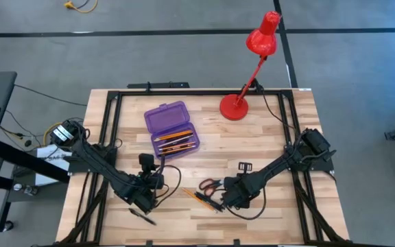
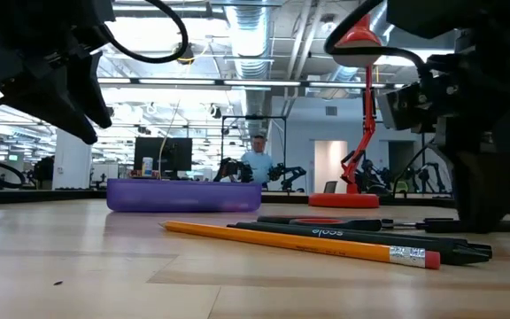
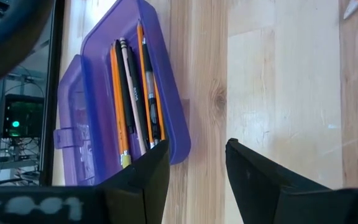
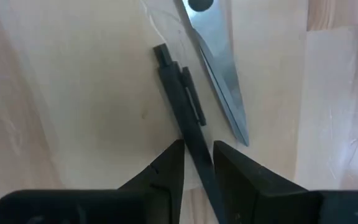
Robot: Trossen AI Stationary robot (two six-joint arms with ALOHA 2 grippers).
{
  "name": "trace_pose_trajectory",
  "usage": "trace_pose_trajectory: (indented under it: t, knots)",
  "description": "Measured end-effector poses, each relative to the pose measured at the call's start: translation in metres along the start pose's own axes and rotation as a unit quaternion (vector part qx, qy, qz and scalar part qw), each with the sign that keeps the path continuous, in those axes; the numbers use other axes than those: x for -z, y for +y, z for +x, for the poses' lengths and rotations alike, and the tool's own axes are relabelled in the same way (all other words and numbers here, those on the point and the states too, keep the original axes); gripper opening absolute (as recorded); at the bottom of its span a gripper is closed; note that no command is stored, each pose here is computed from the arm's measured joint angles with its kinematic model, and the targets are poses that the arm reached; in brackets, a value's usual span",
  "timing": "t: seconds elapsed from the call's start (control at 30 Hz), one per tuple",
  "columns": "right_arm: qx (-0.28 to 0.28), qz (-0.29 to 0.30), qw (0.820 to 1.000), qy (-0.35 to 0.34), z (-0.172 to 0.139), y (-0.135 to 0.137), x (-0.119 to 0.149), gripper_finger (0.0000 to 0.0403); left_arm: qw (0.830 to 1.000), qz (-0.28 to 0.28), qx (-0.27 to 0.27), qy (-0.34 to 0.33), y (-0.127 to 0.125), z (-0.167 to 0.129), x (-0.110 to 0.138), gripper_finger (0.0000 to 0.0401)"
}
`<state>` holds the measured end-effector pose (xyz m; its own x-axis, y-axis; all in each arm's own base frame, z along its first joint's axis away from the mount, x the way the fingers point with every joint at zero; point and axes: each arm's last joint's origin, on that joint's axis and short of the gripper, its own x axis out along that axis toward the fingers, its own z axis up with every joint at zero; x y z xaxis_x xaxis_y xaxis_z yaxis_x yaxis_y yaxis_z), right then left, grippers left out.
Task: Pick & place school supplies into a supply box
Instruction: Put the black pen into the purple supply box
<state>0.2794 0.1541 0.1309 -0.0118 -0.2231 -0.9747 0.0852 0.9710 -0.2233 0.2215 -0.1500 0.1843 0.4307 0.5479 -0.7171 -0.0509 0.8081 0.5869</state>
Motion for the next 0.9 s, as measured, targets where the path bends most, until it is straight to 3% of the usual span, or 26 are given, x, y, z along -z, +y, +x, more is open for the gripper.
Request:
trace_pose_trajectory:
  t: [0.27,0.43,0.6,0.9]
  knots:
    - [-0.001,-0.036,0.999,0.004,0.006,-0.001,0.003,0.0082,1.000,0.000,0.001,0.001,0.000,0.000,0.000,0.0146]
    - [-0.036,-0.061,0.997,0.016,0.007,-0.005,-0.002,0.0077,1.000,-0.005,0.001,0.001,0.000,0.000,0.000,0.0146]
    - [-0.066,-0.069,0.995,0.013,0.009,-0.007,-0.006,0.0056,1.000,-0.009,0.001,0.001,0.000,0.000,0.000,0.0146]
    - [-0.055,-0.059,0.997,-0.010,0.007,0.002,-0.004,0.0009,1.000,-0.008,-0.001,0.000,0.000,0.000,0.000,0.0146]
